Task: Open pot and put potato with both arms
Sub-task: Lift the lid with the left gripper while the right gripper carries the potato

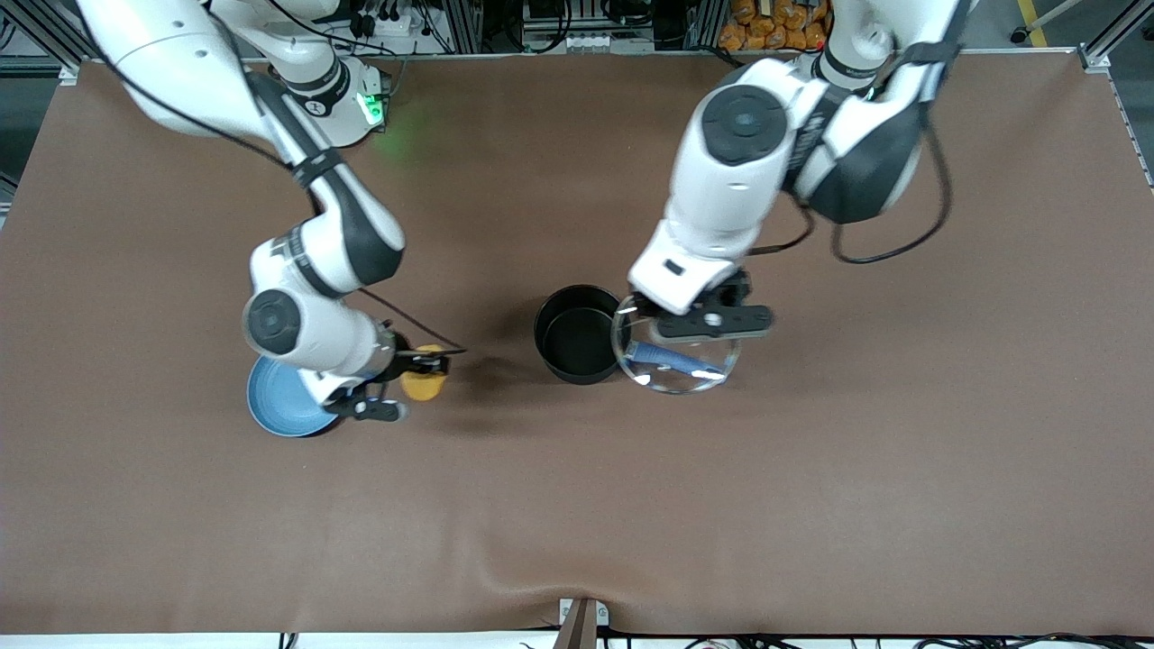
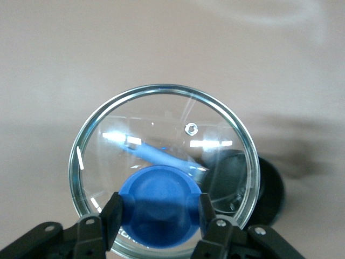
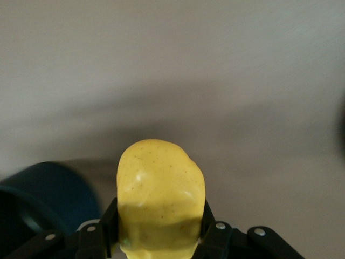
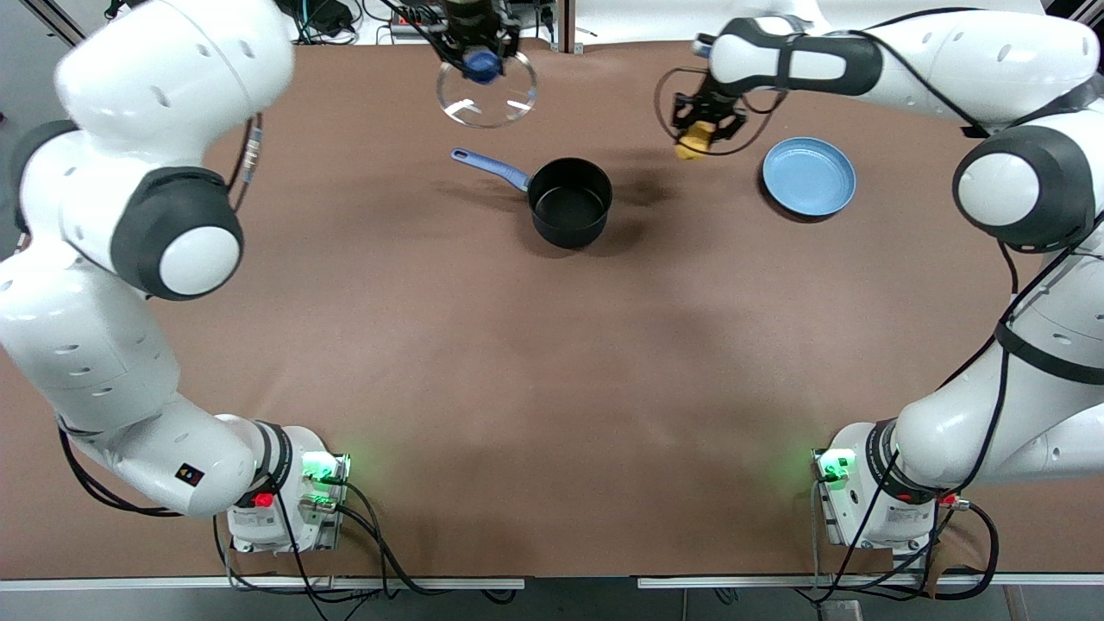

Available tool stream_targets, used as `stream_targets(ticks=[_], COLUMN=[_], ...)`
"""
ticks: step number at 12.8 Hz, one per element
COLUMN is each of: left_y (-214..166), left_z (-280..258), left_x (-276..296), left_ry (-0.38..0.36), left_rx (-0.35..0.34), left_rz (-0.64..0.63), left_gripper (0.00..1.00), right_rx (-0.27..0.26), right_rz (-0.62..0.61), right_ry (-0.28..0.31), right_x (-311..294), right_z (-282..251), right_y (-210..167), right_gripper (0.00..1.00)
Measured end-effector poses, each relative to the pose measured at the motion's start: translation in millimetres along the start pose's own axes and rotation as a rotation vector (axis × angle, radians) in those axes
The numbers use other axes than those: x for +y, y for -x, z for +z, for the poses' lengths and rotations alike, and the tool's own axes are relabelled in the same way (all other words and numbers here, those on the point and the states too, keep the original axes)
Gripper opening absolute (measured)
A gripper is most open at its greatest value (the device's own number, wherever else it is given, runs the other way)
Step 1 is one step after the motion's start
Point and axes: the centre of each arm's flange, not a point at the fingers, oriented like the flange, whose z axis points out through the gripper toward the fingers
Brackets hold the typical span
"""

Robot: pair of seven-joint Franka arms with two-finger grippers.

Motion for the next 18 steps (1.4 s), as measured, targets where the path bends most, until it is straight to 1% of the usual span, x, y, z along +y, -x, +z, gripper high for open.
stream_targets(ticks=[2, 3, 4, 7, 8, 9, 11, 12, 16, 18], left_y=[-19, -30, -43, -76, -79, -80, -80, -79, -66, -56], left_z=[-6, -3, 4, 29, 41, 55, 84, 97, 148, 171], left_x=[-33, -55, -81, -166, -186, -202, -227, -237, -271, -278], left_ry=[-0.006, -0.018, -0.030, -0.055, -0.055, -0.039, -0.007, -0.003, 0.006, 0.009], left_rx=[0.001, -0.010, -0.026, -0.074, -0.101, -0.132, -0.167, -0.174, -0.158, -0.144], left_rz=[-0.019, -0.031, -0.031, -0.017, -0.034, -0.059, -0.062, -0.057, -0.051, -0.057], left_gripper=[0.60, 0.60, 0.60, 0.60, 0.60, 0.60, 0.60, 0.60, 0.60, 0.60], right_rx=[0.013, 0.019, 0.033, 0.111, 0.120, 0.119, 0.121, 0.123, 0.152, 0.163], right_rz=[-0.009, -0.023, -0.037, -0.078, -0.097, -0.113, -0.125, -0.126, -0.141, -0.144], right_ry=[-0.001, 0.005, 0.019, 0.080, 0.096, 0.105, 0.094, 0.086, 0.077, 0.084], right_x=[-53, -77, -99, -155, -167, -176, -186, -187, -185, -183], right_z=[0, 2, 6, 25, 37, 50, 67, 73, 97, 112], right_y=[31, 49, 65, 104, 113, 121, 127, 126, 118, 114], right_gripper=[0.59, 0.59, 0.59, 0.59, 0.59, 0.59, 0.59, 0.59, 0.59, 0.59])
